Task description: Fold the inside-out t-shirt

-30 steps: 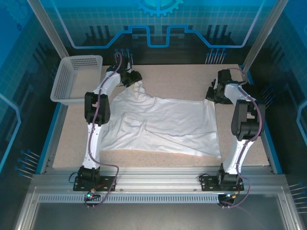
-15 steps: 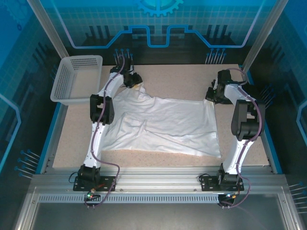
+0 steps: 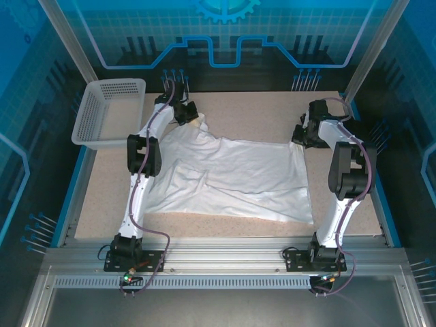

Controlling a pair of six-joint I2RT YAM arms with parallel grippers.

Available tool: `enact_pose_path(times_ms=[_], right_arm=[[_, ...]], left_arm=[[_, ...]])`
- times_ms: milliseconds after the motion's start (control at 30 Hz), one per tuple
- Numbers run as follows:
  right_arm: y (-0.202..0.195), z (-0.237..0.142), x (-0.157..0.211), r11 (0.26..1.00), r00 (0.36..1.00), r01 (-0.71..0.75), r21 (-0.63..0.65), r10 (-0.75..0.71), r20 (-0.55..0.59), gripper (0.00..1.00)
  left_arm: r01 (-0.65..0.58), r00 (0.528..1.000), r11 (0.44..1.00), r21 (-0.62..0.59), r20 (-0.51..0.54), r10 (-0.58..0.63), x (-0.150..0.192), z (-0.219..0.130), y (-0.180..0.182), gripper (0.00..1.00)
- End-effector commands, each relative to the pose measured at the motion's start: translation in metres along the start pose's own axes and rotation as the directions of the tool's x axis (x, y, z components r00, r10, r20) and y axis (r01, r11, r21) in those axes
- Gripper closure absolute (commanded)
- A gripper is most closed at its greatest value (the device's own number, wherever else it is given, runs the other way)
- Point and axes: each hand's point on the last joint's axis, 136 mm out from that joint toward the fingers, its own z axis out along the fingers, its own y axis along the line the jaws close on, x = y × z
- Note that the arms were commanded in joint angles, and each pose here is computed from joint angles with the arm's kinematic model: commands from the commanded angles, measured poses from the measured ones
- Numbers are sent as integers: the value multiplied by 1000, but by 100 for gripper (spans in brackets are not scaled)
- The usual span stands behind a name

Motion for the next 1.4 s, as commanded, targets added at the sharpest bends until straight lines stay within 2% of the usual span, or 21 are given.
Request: enact_pose_path(times_ms=[0,333,667,867,1133,1367], right_arm=[[5,-14,-5,999,999,21,-26,-21,28,100],[-4,-39,-15,1000,996,17,-16,-16,91,100],[-15,-63,5,1000,993,1,16,-3,120,100],[-27,-74,32,997,994,-35,62,29,107,100],[-44,-82,79,991,993,-105,77,101,61,100],[-57,-85,111,985,990,-138,102,136,30,100]], left_arm=[[-46,997,997,60,69,42,-21,-24,-23,100],[-113,979,988,105,182,92,-26,-96,-51,100],[-117,966,987,110,242,87,8,-147,-41,100],[-68,960,990,123,278,32,33,-179,-19,100],[47,959,986,158,271,-89,79,-212,15,100],[110,958,988,109,253,-135,125,-236,49,100]])
